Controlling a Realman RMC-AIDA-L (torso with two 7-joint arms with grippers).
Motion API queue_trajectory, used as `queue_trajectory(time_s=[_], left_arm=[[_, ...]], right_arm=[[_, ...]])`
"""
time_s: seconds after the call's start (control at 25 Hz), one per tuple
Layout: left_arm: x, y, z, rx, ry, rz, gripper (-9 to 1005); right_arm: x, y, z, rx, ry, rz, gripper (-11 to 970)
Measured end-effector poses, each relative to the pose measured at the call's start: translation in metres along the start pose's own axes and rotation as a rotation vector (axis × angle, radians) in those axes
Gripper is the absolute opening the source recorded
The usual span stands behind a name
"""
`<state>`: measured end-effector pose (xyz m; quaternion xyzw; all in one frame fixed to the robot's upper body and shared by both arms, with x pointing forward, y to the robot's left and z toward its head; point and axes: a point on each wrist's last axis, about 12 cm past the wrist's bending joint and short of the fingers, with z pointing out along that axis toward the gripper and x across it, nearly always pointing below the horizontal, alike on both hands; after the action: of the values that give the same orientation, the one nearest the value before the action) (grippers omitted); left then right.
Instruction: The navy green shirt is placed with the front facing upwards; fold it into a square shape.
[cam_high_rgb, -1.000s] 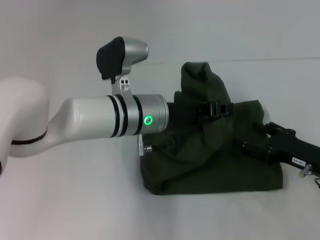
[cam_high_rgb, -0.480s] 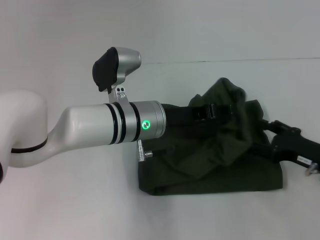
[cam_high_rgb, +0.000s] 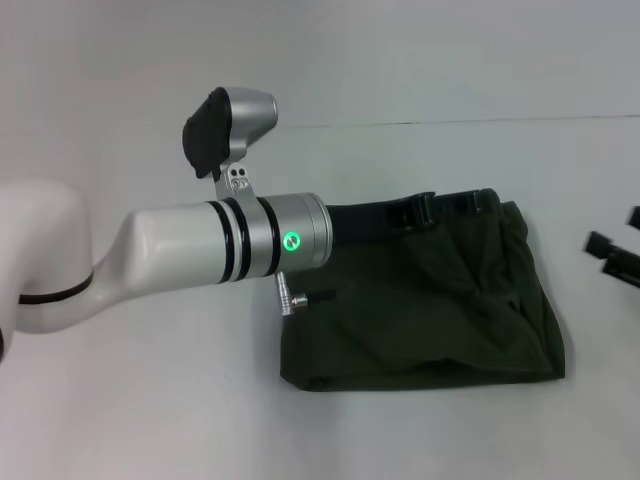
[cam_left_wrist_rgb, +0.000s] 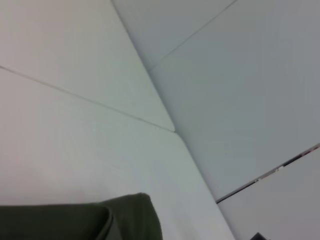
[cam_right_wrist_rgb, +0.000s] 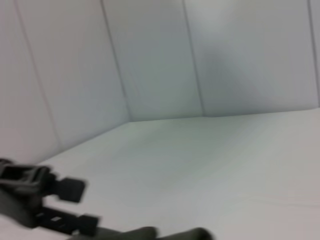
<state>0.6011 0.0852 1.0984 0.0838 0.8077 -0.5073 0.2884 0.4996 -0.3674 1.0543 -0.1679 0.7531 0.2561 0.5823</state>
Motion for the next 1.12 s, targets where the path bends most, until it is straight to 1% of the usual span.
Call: queue_trajectory(time_s=[0.08, 0.2, 0.24, 0.28, 0.32, 0.36, 0.52, 0.6, 0.64, 0.76, 0.84, 0.88, 1.0, 1.12], left_arm=[[-0.002, -0.002, -0.002, 0.021, -0.004, 0.022, 859], [-0.008, -0.002, -0.013, 0.076, -0.026, 0.069, 870], [-0.011, 0.0, -0.02, 0.095, -0.047, 0.078, 874], [-0.011, 0.0, -0.02, 0.095, -0.047, 0.078, 878], [-0.011, 0.0, -0.02, 0.095, -0.047, 0.078, 881], [-0.019, 0.014, -0.051, 0.135, -0.142, 0.084, 885], [-0.022, 0.029, -0.085, 0.149, -0.227, 0.1, 886], [-0.02, 0.037, -0.099, 0.137, -0.234, 0.109, 884], [-0.019, 0.041, -0.106, 0.126, -0.232, 0.113, 883], [-0.013, 0.05, -0.122, 0.094, -0.189, 0.147, 881], [-0.01, 0.054, -0.134, 0.081, -0.144, 0.198, 880], [-0.009, 0.055, -0.141, 0.083, -0.113, 0.237, 880], [-0.004, 0.052, -0.162, 0.124, 0.011, 0.35, 880], [0.0, 0.046, -0.173, 0.17, 0.121, 0.417, 880]], right_arm=[[0.001, 0.009, 0.012, -0.053, 0.01, -0.015, 899], [0.003, 0.029, 0.038, -0.164, 0.036, -0.051, 899], [0.004, 0.042, 0.056, -0.241, 0.049, -0.06, 899], [0.004, 0.042, 0.056, -0.241, 0.049, -0.06, 898], [0.003, 0.048, 0.064, -0.278, 0.052, -0.064, 897], [0.003, 0.054, 0.072, -0.309, 0.058, -0.067, 895], [0.007, 0.071, 0.095, -0.376, 0.087, -0.075, 894], [0.012, 0.081, 0.108, -0.392, 0.108, -0.063, 894], [0.012, 0.081, 0.108, -0.392, 0.108, -0.063, 894], [0.016, 0.088, 0.12, -0.39, 0.141, -0.048, 894], [0.021, 0.092, 0.13, -0.363, 0.181, -0.045, 894], [0.021, 0.092, 0.13, -0.363, 0.181, -0.045, 894], [0.023, 0.092, 0.138, -0.326, 0.21, -0.039, 894], [0.026, 0.089, 0.143, -0.279, 0.245, -0.031, 894]])
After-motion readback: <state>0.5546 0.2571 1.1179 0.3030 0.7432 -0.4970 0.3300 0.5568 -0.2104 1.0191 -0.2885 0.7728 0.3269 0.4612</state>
